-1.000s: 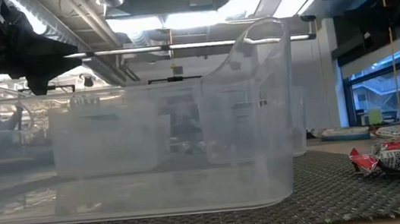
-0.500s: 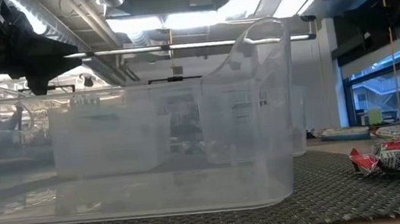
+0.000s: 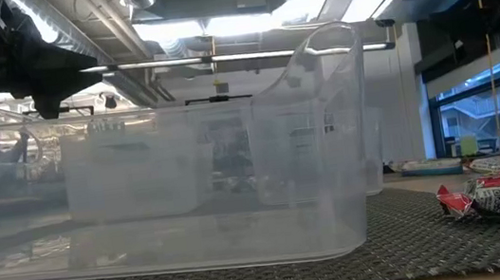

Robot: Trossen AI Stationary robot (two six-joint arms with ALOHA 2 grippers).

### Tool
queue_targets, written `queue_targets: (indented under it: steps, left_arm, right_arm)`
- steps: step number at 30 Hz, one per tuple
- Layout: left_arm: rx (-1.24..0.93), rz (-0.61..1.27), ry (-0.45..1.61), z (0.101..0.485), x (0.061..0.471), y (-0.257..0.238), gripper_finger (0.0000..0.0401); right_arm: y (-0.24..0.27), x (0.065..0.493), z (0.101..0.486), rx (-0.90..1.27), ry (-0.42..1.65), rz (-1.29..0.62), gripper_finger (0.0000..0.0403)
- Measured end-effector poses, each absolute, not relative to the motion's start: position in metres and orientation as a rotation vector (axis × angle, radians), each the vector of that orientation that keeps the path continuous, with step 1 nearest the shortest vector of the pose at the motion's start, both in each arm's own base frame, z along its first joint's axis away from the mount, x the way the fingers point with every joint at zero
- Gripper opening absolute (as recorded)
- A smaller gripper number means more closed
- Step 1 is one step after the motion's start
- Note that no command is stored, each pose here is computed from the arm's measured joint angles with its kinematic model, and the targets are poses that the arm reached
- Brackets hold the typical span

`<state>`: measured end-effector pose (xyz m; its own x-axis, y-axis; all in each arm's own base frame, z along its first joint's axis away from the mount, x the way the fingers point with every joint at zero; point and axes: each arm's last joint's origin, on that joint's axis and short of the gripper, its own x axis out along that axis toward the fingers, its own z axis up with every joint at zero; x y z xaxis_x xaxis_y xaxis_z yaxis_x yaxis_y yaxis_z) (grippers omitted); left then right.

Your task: Pick and place Granola Bars by type

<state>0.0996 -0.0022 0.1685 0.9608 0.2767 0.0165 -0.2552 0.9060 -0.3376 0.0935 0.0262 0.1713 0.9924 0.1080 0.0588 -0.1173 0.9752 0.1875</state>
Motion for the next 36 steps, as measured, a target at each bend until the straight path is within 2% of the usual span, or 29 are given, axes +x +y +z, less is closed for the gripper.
queue_targets:
  steps: [16, 23, 29, 36]
  left_arm:
    - [-0.34, 0.275, -0.064, 0.168, 0.1, -0.002, 0.0139]
    - [-0.34, 0.275, -0.065, 0.168, 0.1, -0.002, 0.0139]
    - [-0.34, 0.275, -0.065, 0.169, 0.1, -0.002, 0.0139]
    - [-0.34, 0.275, -0.065, 0.168, 0.1, -0.002, 0.0139]
  right_arm:
    - [0.026, 0.094, 0.171, 0.127, -0.055, 0.092, 0.0226]
    - [0.022, 0.094, 0.173, 0.052, -0.072, -0.049, 0.0226]
    - [0.016, 0.093, 0.173, 0.213, -0.094, -0.224, 0.0226]
    - [0.012, 0.091, 0.173, 0.227, -0.112, -0.373, 0.0226]
